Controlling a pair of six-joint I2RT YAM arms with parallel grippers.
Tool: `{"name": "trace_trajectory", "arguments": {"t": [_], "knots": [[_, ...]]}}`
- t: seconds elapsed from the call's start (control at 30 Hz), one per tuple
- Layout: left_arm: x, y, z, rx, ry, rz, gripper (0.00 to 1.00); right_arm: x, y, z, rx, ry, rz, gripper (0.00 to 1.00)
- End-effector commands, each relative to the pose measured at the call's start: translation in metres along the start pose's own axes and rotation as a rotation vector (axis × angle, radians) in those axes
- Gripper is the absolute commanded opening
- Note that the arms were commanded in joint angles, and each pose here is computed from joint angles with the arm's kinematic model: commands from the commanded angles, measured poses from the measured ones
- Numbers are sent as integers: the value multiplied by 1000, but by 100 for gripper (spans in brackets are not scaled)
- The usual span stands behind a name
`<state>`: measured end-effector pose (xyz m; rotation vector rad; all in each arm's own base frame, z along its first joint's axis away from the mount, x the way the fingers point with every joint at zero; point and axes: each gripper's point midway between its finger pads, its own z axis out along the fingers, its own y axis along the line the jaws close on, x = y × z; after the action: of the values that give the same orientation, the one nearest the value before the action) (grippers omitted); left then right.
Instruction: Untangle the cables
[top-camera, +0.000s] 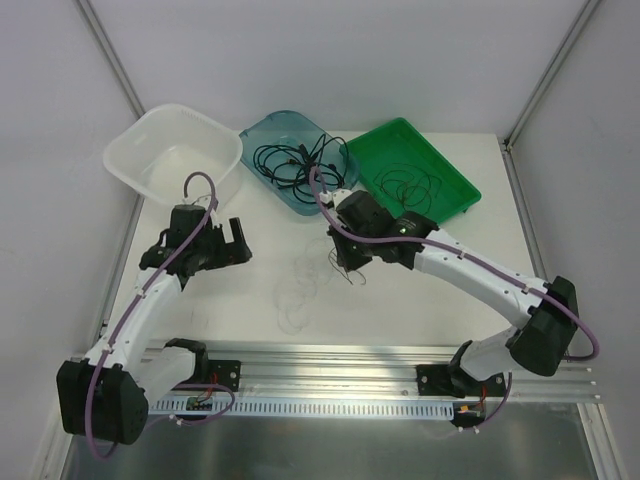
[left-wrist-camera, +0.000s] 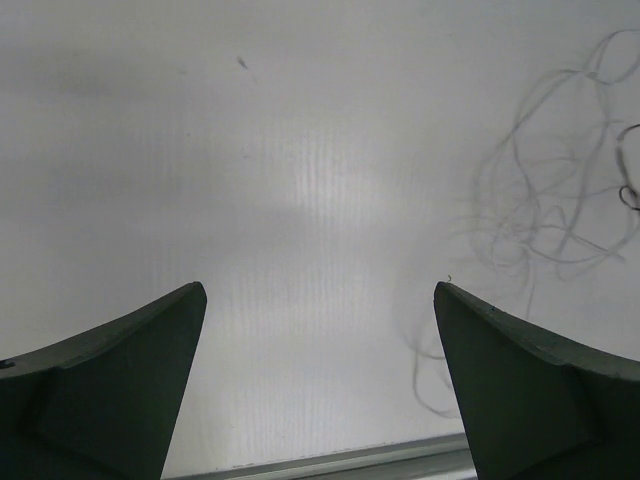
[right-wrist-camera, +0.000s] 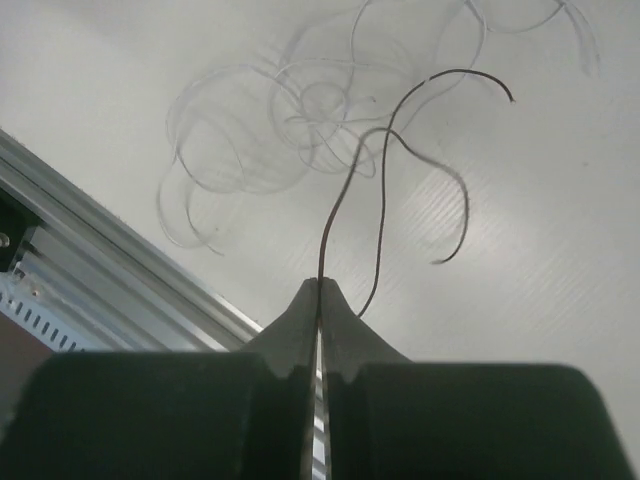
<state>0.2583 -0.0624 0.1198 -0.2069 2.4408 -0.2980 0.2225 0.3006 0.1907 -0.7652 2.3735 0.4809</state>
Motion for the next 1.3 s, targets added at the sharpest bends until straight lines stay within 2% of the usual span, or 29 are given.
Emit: {"name": "trace_trajectory", "arguments": {"t": [0.0,0.03,0.17,0.23,0.37,0.4,0.5,0.7,0.87,0.97,1.1,1.13,1.2,1.23,1.27], "knots": [[12,-49,-9,252,17,-31,99,-29,6,-57,-52,-165,103,1],[9,-63,-11,301,-9,-52,99,-31,1,-63,-39,-159,117,1],[24,-122,-25,455,-76,51,99,-41,7,-84,-67,-181,102,1],[23,-137,-23,495,-122,80,99,-50,9,-96,-83,-217,95,1],[36,-161,-12,529,-107,167,99,-56,15,-114,-117,-236,71,1],[33,-173,-13,546,-134,197,99,-57,14,-118,-117,-247,70,1],[35,-183,6,503,-129,257,99,-62,17,-127,-136,-279,68,1],[56,-207,41,463,-37,306,99,-64,19,-135,-153,-302,62,1],[79,-227,56,499,9,326,90,-66,18,-139,-154,-314,51,1],[90,-231,65,484,38,316,78,-68,17,-142,-154,-323,53,1],[102,-224,85,407,79,253,41,-73,17,-152,-162,-348,53,1],[109,-220,92,379,104,219,25,-76,18,-157,-166,-363,52,1],[113,-213,100,329,114,187,11,-79,17,-167,-166,-381,47,1],[117,-209,106,301,130,164,0,-81,16,-172,-163,-390,46,1],[118,-207,108,282,134,151,0,-85,16,-183,-164,-410,37,1]]}}
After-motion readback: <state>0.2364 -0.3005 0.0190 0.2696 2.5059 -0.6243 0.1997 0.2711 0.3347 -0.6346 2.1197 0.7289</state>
